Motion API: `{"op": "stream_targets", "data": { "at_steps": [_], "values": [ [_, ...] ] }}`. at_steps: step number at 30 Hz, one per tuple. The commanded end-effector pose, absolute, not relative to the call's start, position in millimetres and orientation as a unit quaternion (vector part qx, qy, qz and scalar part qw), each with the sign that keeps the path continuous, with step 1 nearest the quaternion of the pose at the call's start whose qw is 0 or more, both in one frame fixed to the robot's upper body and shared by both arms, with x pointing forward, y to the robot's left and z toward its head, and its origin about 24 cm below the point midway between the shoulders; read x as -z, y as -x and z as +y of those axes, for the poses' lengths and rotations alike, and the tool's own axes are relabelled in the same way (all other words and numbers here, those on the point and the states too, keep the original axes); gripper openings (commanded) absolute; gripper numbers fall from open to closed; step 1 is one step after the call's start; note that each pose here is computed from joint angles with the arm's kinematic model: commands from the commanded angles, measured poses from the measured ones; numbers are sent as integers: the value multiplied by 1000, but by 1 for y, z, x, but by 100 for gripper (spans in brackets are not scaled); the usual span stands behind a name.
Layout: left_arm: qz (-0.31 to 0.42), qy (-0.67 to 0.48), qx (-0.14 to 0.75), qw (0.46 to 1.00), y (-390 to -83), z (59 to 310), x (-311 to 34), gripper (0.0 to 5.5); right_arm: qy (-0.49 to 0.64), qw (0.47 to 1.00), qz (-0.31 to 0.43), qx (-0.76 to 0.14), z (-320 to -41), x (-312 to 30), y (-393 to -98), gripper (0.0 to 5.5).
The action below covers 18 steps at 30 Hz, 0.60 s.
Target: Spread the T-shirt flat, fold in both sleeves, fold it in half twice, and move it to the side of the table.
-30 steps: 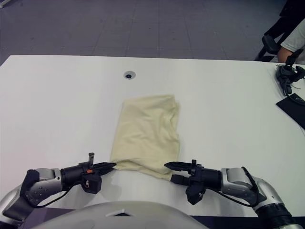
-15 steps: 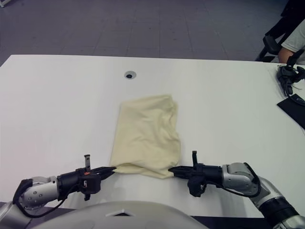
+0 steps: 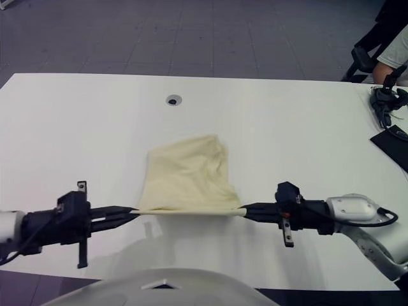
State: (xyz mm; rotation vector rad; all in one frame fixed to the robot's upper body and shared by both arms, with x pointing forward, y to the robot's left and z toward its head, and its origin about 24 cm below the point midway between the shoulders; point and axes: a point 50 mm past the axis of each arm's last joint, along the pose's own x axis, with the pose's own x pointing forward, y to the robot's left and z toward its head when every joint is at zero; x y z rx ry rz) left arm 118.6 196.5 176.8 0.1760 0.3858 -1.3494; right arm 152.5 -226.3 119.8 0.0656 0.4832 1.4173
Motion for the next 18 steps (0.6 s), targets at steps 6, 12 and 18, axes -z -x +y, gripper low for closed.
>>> {"op": "stream_targets", "data": {
  "at_steps": [6, 12, 18],
  "values": [
    [246, -106, 621, 737, -129, 211, -202, 0, -42, 750, 208, -626, -223, -158, -162, 3],
    [261, -101, 573, 770, -134, 220, -182, 0, 32, 789, 159, -592, -202, -144, -192, 3],
    [297, -76, 568, 764, -120, 224, -166, 0, 95, 801, 155, -570, -181, -110, -213, 3]
  ]
}}
